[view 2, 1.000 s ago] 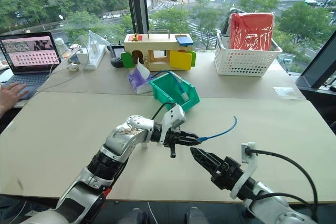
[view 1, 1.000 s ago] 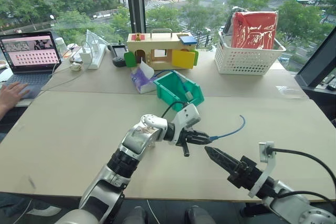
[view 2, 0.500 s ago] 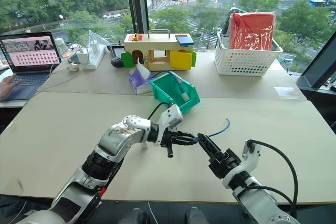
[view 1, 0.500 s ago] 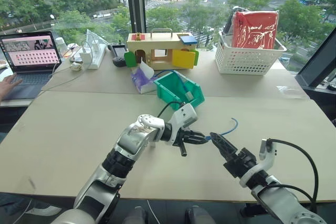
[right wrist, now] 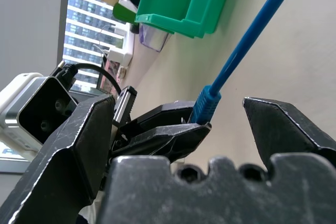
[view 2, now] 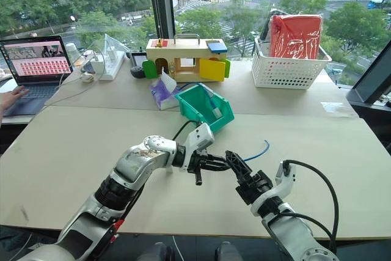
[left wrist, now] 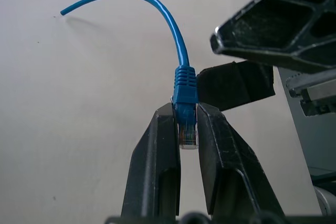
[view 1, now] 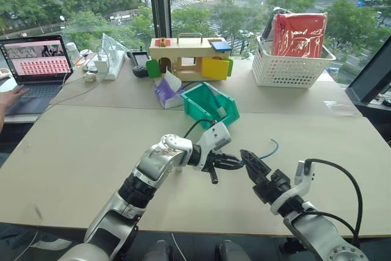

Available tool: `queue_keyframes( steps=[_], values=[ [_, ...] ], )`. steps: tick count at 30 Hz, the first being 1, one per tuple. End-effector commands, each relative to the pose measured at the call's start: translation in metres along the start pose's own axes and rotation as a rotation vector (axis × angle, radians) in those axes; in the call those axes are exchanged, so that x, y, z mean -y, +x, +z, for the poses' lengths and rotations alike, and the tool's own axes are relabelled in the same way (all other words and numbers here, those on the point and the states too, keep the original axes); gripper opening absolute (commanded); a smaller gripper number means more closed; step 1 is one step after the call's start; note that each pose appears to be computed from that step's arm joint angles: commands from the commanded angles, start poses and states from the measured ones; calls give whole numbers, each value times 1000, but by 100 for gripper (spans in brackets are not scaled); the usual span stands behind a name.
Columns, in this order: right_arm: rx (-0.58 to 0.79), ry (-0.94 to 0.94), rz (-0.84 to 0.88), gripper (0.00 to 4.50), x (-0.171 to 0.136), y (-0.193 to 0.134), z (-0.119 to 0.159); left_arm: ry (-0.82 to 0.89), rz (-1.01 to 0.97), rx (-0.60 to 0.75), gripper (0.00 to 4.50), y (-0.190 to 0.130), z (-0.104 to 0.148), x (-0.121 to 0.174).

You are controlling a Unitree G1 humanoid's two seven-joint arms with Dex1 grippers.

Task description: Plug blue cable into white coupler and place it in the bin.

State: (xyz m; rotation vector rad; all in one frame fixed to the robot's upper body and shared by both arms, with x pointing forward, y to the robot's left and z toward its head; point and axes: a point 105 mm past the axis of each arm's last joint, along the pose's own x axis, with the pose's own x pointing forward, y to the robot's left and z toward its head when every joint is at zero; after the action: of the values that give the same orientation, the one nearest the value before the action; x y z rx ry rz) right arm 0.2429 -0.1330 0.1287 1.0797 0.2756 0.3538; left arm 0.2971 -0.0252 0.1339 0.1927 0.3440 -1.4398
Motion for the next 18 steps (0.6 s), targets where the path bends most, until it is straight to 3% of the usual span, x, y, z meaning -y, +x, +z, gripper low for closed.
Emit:
queue_keyframes(
  steps=[1,12,18],
  values=[
    [21,8,43,383,-11,-2,3,31,-29,26,9,1,11,8],
    [17,18,52,5,-14,0,1,34,-30,26,9,1,11,7],
    [53,17,50,5,-14,-1,7,59,10,8,9,-2,9,-1]
  ],
)
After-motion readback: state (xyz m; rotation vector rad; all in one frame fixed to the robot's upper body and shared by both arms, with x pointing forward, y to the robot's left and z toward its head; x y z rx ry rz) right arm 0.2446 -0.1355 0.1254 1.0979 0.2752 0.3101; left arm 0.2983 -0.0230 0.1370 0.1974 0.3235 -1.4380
